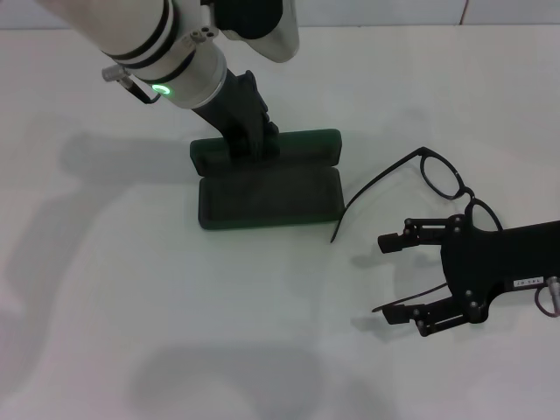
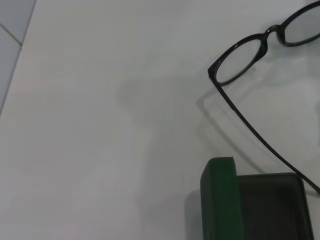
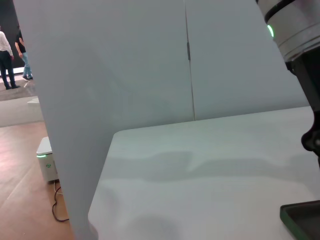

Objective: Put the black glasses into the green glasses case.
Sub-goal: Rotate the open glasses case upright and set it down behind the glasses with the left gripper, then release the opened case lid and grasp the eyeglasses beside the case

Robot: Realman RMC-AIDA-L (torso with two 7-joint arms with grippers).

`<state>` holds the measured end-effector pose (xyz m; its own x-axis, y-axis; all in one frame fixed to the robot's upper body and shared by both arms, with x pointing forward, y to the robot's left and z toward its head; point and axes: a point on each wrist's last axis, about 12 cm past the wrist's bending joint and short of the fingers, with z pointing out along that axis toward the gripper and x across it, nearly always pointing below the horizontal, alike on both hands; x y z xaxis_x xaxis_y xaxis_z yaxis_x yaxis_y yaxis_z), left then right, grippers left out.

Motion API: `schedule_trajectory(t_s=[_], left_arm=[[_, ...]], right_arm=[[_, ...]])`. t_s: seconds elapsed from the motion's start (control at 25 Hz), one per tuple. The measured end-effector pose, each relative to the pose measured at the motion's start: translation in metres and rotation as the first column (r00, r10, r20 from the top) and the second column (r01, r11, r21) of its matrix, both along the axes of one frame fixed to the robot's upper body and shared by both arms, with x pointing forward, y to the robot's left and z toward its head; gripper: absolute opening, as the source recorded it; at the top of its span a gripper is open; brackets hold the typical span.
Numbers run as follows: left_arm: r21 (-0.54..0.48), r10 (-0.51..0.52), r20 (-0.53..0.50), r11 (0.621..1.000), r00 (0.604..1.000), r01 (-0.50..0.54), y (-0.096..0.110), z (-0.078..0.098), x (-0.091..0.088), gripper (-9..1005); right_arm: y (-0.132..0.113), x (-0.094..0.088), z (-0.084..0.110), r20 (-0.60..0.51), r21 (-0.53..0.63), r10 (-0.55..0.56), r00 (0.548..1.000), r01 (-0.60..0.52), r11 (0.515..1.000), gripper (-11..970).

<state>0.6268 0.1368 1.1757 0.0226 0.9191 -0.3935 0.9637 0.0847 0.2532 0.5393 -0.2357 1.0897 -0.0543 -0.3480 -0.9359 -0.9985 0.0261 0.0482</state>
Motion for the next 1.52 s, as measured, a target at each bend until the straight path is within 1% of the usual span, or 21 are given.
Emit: schedule_trajectory(t_s=[0.24,0.32,0.4,0.44,0.48,0.56,0.6,0.64,0.68,0.72,0.8,0.88,0.96,1.04,1.08,1.12,1.2,1.28,1.4,1.48,1.52], left_arm=[[0.012,0.001,-0.024,1.0,1.0,0.0,0.0,-0.003,-0.003,210],[-0.026,0.006,-0.016,1.0,1.0,-0.006,0.001,0.001,-0.005,211],[-0.026,0.006,-0.016,1.0,1.0,-0.006,0.001,0.001,-0.005,212],[-0.073,0.01,-0.011,0.997,1.0,-0.011,0.003,0.007,-0.007,212],[-0.115,0.018,-0.025,0.993,1.0,-0.02,0.005,0.011,-0.009,260],[-0.137,0.024,-0.032,0.99,0.999,-0.028,0.007,0.014,-0.009,355],[-0.173,0.029,-0.054,0.984,0.998,-0.038,0.01,0.016,-0.01,402],[-0.287,0.052,-0.116,0.954,0.992,-0.084,0.023,0.024,-0.012,450],[-0.365,0.058,-0.166,0.924,0.984,-0.116,0.036,0.026,-0.013,498],[-0.4,0.059,-0.189,0.907,0.98,-0.132,0.042,0.026,-0.014,546],[-0.492,0.051,-0.25,0.853,0.967,-0.172,0.063,0.022,-0.016,642],[-0.588,0.048,-0.307,0.776,0.951,-0.229,0.092,0.011,-0.022,706],[-0.655,0.069,-0.341,0.698,0.937,-0.29,0.121,-0.002,-0.031,770],[-0.698,0.102,-0.365,0.628,0.926,-0.344,0.149,-0.017,-0.045,813],[-0.713,0.118,-0.368,0.601,0.922,-0.361,0.164,-0.026,-0.057,825],[-0.722,0.129,-0.368,0.584,0.921,-0.37,0.175,-0.034,-0.068,836],[-0.726,0.152,-0.369,0.569,0.917,-0.387,0.194,-0.048,-0.092,859],[-0.722,0.168,-0.375,0.564,0.912,-0.401,0.207,-0.06,-0.112,861],[-0.713,0.167,-0.386,0.569,0.907,-0.409,0.22,-0.072,-0.138,863],[-0.706,0.168,-0.383,0.581,0.908,-0.405,0.223,-0.078,-0.147,865],[-0.701,0.168,-0.381,0.589,0.909,-0.402,0.224,-0.082,-0.152,866]], right_arm=[[0.0,0.0,0.0,0.0,-0.001,-0.001,1.0,0.001,1.0,869],[0.0,0.0,0.0,0.001,-0.001,-0.003,1.0,0.003,1.0,869],[0.0,0.001,0.0,0.002,-0.001,-0.003,1.0,0.003,1.0,868],[0.0,0.001,0.0,0.003,-0.001,-0.003,1.0,0.003,1.0,868],[0.0,0.001,0.0,0.003,0.0,-0.005,1.0,0.005,1.0,868],[0.0,0.002,0.001,0.005,0.001,-0.008,1.0,0.008,1.0,867],[0.0,0.002,0.001,0.005,0.001,-0.009,1.0,0.009,1.0,866],[-0.001,0.002,0.001,0.003,0.002,-0.011,1.0,0.011,1.0,866],[-0.001,0.002,0.001,0.001,0.003,-0.013,1.0,0.013,1.0,866],[-0.001,0.003,0.002,-0.003,0.004,-0.018,1.0,0.018,1.0,865],[-0.003,0.005,0.004,-0.01,0.01,-0.036,0.999,0.036,0.999,864],[-0.007,0.006,0.006,-0.019,0.022,-0.057,0.998,0.058,0.998,864],[-0.011,0.008,0.009,-0.028,0.037,-0.079,0.996,0.08,0.996,863],[-0.018,0.011,0.014,-0.044,0.058,-0.121,0.992,0.123,0.991,862],[-0.022,0.013,0.016,-0.054,0.065,-0.14,0.989,0.143,0.988,861],[-0.025,0.015,0.02,-0.079,0.072,-0.161,0.984,0.167,0.983,861],[-0.033,0.02,0.028,-0.117,0.07,-0.193,0.974,0.202,0.977,860],[-0.041,0.023,0.036,-0.144,0.057,-0.209,0.967,0.219,0.974,859],[-0.052,0.03,0.055,-0.185,0.028,-0.229,0.956,0.238,0.971,855],[-0.058,0.038,0.069,-0.238,-0.018,-0.253,0.938,0.256,0.966,855],[-0.059,0.043,0.078,-0.276,-0.063,-0.268,0.923,0.261,0.963,855]])
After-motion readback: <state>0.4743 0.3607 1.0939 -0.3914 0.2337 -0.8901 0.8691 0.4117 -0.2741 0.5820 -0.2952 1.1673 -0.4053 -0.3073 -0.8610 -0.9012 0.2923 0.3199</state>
